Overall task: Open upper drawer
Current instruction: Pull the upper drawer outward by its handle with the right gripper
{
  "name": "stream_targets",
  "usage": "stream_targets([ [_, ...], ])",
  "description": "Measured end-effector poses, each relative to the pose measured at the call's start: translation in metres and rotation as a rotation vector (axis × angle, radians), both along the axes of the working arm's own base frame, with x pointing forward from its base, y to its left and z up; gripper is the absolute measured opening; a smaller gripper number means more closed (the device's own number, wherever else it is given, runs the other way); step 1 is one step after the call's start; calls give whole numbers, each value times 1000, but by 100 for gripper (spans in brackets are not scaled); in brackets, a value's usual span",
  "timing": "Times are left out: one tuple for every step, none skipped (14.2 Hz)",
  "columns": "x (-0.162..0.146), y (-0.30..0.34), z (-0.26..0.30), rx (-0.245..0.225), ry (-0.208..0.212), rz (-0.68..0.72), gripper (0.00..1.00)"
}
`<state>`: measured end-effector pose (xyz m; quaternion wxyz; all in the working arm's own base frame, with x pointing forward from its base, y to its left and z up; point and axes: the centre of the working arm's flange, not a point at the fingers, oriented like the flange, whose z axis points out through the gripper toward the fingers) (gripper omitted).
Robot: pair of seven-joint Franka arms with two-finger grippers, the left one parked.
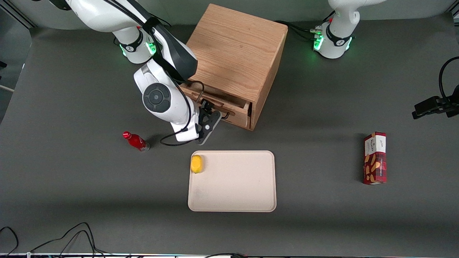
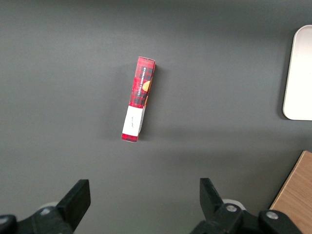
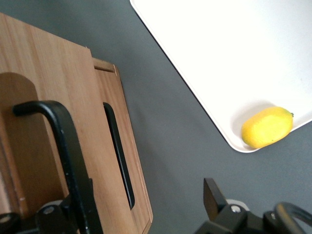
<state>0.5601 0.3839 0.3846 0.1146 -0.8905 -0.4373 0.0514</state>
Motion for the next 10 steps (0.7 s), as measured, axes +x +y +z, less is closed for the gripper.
stream_targets([
  [2, 0, 0, 3, -3, 3, 100],
  [5, -1, 1, 8, -8, 10, 100],
  [9, -2, 2, 12, -12, 14, 100],
  [13, -4, 2, 15, -16, 15, 100],
  [17, -7, 2, 13, -23, 19, 100],
  [20, -10, 2, 10, -29, 26, 100],
  [23, -14, 2, 8, -34, 27, 100],
  [26, -17, 1, 7, -36, 26, 100],
  [29, -21, 0, 8, -36, 29, 100],
  [32, -23, 0, 10, -37, 33, 100],
])
